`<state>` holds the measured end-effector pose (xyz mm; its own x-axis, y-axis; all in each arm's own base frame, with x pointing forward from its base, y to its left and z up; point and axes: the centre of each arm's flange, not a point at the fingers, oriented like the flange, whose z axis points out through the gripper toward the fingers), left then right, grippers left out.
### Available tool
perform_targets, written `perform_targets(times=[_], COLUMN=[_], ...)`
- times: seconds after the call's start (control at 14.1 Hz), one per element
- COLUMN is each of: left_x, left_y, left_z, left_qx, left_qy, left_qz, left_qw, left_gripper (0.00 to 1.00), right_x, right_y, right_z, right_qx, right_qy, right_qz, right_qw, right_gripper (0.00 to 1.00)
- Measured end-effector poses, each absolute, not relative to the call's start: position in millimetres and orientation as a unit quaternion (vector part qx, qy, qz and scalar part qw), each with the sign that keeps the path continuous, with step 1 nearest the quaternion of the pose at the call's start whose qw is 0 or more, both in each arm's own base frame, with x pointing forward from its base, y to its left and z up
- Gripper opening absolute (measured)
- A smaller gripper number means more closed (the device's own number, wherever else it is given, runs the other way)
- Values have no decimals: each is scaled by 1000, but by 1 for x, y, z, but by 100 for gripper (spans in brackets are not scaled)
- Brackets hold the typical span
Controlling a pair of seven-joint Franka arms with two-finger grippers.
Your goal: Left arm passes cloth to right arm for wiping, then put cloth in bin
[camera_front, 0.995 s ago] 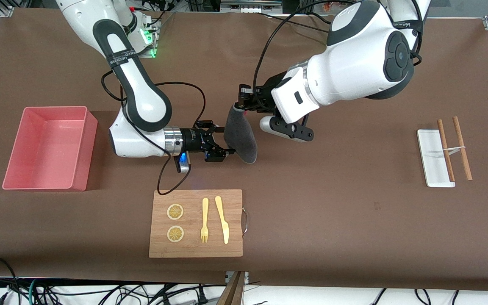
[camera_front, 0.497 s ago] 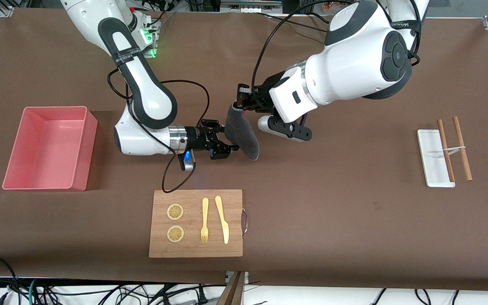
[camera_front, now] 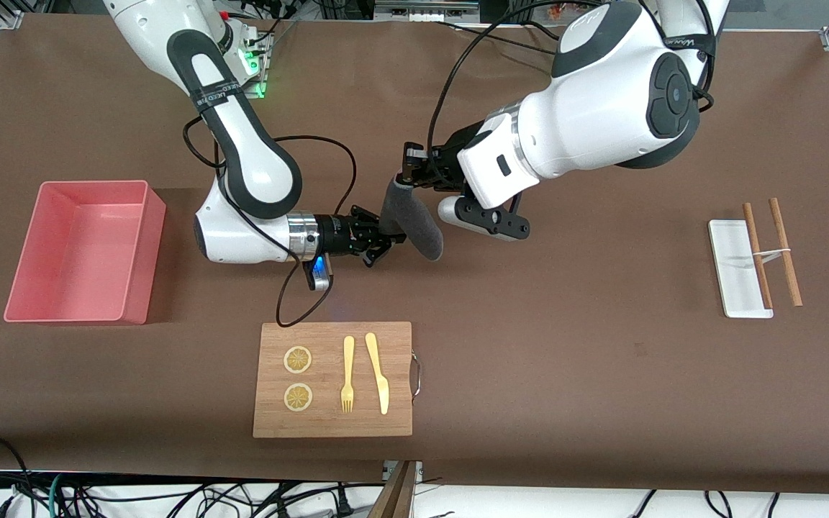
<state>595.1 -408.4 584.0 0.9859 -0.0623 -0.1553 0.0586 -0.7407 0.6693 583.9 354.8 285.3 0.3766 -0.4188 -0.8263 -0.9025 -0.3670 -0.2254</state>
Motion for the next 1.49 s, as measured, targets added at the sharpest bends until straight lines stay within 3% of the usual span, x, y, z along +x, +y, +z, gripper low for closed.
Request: perform_targets(times=[0.28,0.36,0.71,0.99,1.28,1.49], left_x=[595,595,598,601,613,629], left_y=[-408,-408,-405,-399,-359,-287], left_z=[584,584,584,585,608,629], left_qx=[929,929,930,931,931,936], left_qy=[-1,-1,2,7,22,3], left_qz=[-84,-83,-81,-77,-64,-39], left_qw=[360,360,358,358,357,349], left_gripper=[2,8,56,97,100,100], right_x=[586,587,597,604,608,602], right_y=[356,356,353,345,330,318], right_z=[290,291,306,313,307,292], right_qx=[-752,-753,-758,-801,-863,-893], right_qy=[437,436,430,401,348,309], right_qz=[342,341,327,290,241,244], right_qw=[356,357,366,337,276,218], right_gripper=[2,2,2,2,2,2])
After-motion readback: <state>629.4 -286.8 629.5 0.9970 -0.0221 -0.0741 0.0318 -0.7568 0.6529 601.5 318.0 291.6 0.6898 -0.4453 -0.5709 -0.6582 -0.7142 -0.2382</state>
